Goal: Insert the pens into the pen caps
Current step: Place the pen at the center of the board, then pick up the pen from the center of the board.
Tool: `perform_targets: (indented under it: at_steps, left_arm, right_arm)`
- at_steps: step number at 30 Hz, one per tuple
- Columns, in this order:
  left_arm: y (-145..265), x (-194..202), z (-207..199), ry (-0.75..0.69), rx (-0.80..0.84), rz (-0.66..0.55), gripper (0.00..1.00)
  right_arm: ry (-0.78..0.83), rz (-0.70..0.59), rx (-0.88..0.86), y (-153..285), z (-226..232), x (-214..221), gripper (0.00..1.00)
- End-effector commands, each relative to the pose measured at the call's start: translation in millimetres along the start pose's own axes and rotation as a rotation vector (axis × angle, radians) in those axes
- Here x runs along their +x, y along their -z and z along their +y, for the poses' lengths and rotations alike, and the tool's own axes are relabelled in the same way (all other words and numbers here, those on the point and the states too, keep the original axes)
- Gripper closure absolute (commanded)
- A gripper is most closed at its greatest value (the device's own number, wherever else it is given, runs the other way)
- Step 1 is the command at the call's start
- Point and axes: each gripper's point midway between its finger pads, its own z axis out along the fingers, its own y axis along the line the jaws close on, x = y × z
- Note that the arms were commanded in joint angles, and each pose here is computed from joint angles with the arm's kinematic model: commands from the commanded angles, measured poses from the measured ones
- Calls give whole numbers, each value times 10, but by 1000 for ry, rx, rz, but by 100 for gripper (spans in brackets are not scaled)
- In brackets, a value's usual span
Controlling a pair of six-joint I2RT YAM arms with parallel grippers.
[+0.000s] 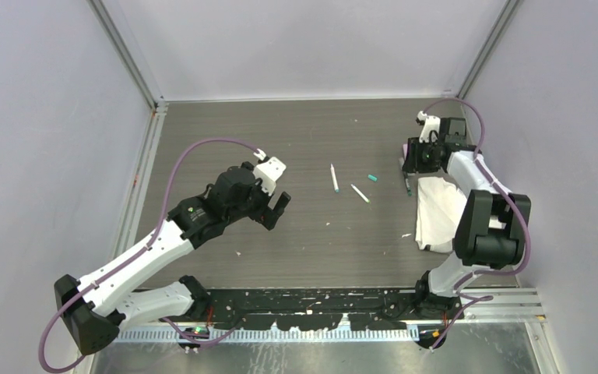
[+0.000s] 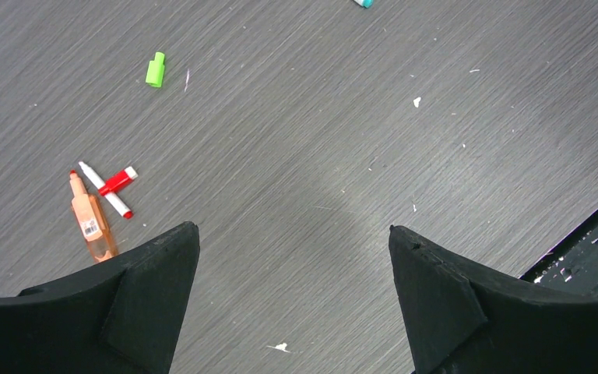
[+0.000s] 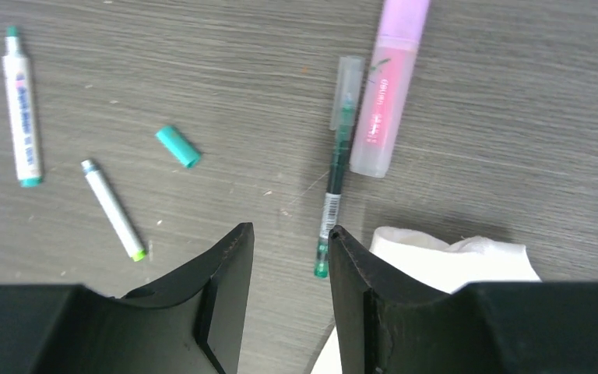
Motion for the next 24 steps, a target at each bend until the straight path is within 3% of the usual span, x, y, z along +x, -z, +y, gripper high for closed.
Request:
perform_targets:
  at_steps: [1, 17, 24]
  left_arm:
    - [49, -85, 44, -5, -14, -38, 8]
    - [20, -53, 78, -39, -28, -31, 8]
    - [18, -49, 108, -46, -44, -33, 8]
  right_arm:
    - [84, -88, -130, 313, 269, -146, 54]
    - [173, -310, -394, 1063, 942, -394, 51]
    - [263, -400, -585, 1370, 1310, -381, 49]
